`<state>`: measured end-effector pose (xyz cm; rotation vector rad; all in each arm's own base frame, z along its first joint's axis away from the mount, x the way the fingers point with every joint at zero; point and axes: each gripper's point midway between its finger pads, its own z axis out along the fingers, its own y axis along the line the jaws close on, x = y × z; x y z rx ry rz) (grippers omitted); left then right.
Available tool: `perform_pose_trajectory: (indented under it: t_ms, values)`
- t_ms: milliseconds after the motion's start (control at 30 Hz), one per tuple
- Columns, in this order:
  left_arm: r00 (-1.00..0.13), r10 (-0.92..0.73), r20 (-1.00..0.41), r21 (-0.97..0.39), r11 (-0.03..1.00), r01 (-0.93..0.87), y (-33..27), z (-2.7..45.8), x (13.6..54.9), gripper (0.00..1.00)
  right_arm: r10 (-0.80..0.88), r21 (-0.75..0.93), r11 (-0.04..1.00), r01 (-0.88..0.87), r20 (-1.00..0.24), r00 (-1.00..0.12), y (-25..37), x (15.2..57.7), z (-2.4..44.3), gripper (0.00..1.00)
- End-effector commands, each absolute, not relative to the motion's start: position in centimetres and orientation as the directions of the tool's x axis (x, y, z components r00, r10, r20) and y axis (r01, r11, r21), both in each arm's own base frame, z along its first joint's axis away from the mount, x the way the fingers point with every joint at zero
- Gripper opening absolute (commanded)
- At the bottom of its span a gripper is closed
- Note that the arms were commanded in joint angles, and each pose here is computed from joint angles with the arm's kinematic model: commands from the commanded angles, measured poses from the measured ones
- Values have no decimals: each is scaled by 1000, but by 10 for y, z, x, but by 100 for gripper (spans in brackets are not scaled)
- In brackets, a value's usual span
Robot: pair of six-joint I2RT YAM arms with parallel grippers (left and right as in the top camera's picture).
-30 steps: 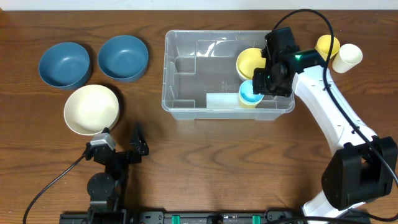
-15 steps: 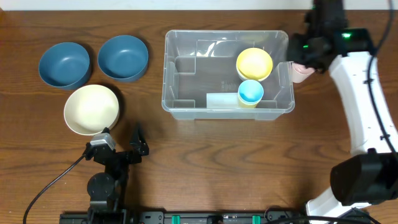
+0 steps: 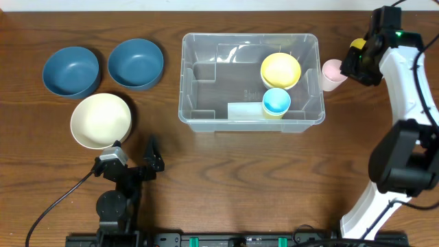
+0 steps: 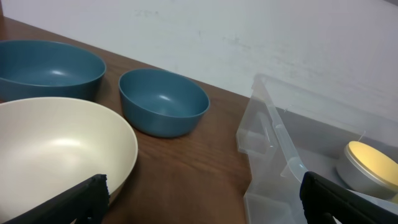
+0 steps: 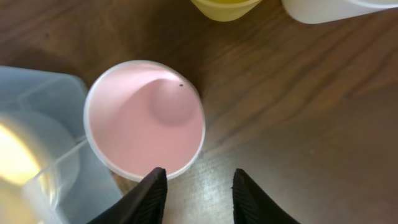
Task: Pack container
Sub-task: 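Move the right gripper to the pink cup and grasp its rim, then carry the pink cup and stack it into the cups in the container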
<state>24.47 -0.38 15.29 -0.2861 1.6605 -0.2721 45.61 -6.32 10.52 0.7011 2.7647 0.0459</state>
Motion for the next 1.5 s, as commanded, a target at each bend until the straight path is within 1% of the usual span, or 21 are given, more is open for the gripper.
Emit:
perform_pose_trajectory:
  t_ms: [0,200,467,500,567,600,667,833,1033,1133,1267,1467]
  values:
    - [-142,-326,-935,-319,945,-68,1,136,244,98,482,114,876,469,-261,-836,-63,462,97,34]
    - [-142,-326,-935,-319,945,-68,1,136,244,98,481,115,876,468,-269,-835,-63,468,89,33]
    - [-142,-326,-935,-319,945,-68,1,136,244,98,483,89,875,475,-214,-849,-64,466,60,31]
    - [-142,-326,-935,-319,945,-68,1,136,244,98,483,84,875,476,-205,-851,-64,466,55,29]
    - [-142,-326,-935,-319,945,-68,1,136,244,98,484,81,875,478,-198,-853,-64,465,51,22]
    - [-142,-326,-935,-319,945,-68,1,136,244,98,484,80,875,478,-197,-853,-64,465,51,16]
    - [-142,-326,-935,-319,945,-68,1,136,244,98,485,75,874,480,-200,-851,-66,465,51,1]
    - [-142,-326,-935,-319,945,-68,1,136,244,98,507,39,859,510,-190,-841,-74,458,50,1]
    - [-142,-326,-935,-319,945,-68,1,136,244,98,530,30,846,532,-150,-835,-83,445,52,1]
    - [-142,-326,-935,-319,945,-68,1,136,244,98,533,38,845,534,-159,-831,-83,441,66,1]
    - [-142,-326,-935,-319,945,-68,1,136,244,98,530,61,845,531,-217,-820,-83,441,96,1]
    - [-142,-326,-935,-319,945,-68,1,136,244,98,523,116,849,516,-336,-783,-80,432,165,1]
